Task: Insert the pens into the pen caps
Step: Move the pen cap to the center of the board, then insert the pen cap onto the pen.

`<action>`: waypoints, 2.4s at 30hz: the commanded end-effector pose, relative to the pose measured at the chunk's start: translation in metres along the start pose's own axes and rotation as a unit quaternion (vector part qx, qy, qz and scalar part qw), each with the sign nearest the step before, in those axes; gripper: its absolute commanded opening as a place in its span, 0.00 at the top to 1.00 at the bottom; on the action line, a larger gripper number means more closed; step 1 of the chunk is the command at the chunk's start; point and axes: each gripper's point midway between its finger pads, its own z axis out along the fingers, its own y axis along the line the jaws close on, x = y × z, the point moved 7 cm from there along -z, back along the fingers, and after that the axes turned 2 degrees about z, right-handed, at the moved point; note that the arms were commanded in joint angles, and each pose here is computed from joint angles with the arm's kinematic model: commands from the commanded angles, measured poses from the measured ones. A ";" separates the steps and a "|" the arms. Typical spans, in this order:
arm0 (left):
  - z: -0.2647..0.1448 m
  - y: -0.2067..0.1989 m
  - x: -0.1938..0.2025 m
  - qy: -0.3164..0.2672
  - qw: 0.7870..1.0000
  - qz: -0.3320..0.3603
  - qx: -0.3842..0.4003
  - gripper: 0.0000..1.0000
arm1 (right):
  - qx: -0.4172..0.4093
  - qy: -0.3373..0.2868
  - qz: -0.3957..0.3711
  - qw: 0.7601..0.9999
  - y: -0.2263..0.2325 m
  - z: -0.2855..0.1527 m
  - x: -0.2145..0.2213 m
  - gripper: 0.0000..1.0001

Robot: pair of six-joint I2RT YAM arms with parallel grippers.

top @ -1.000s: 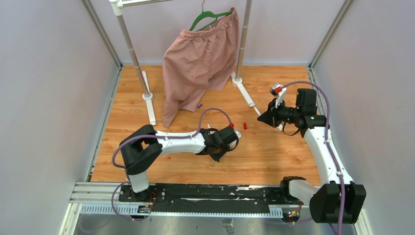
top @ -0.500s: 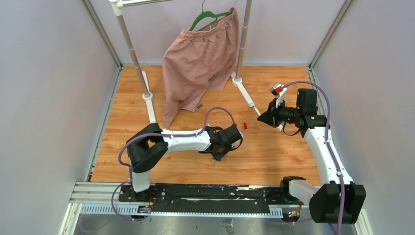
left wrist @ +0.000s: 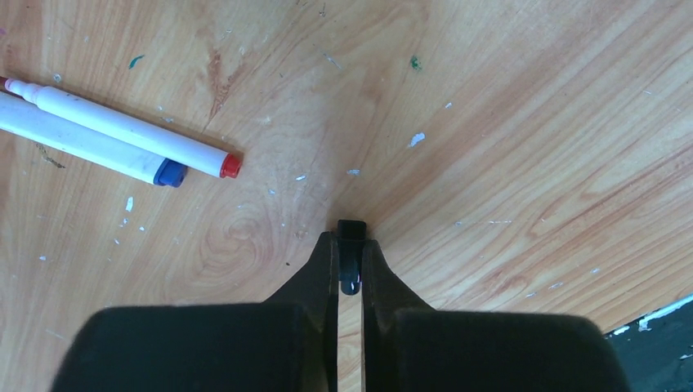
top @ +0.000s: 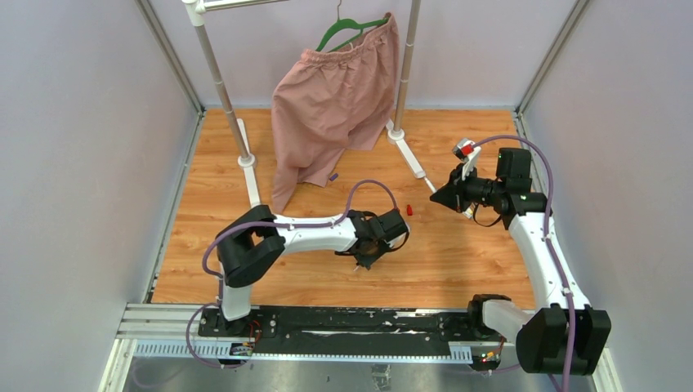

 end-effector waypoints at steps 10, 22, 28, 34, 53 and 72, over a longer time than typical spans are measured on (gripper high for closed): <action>-0.072 0.001 -0.023 -0.199 0.978 -0.017 0.060 1.00 | -0.054 -0.052 -0.049 0.996 0.023 -0.016 -0.018 1.00; -0.231 0.067 -0.068 -0.599 0.793 -0.090 0.067 1.00 | -0.122 -0.140 -0.113 0.976 0.052 -0.044 -0.098 1.00; -0.281 0.079 -0.072 -0.721 0.681 -0.099 0.083 1.00 | -0.193 -0.162 -0.097 0.963 0.066 -0.028 -0.106 1.00; -0.297 0.076 -0.066 -0.777 0.603 -0.120 0.133 1.00 | -0.236 -0.155 -0.078 0.956 0.077 -0.014 -0.093 1.00; -0.264 0.080 -0.091 -0.816 0.458 -0.260 0.238 1.00 | -0.285 -0.184 -0.117 0.933 0.094 0.012 -0.085 1.00; -0.244 0.075 -0.083 -0.804 0.482 -0.254 0.239 1.00 | -0.336 -0.127 -0.119 0.926 0.108 0.023 -0.075 1.00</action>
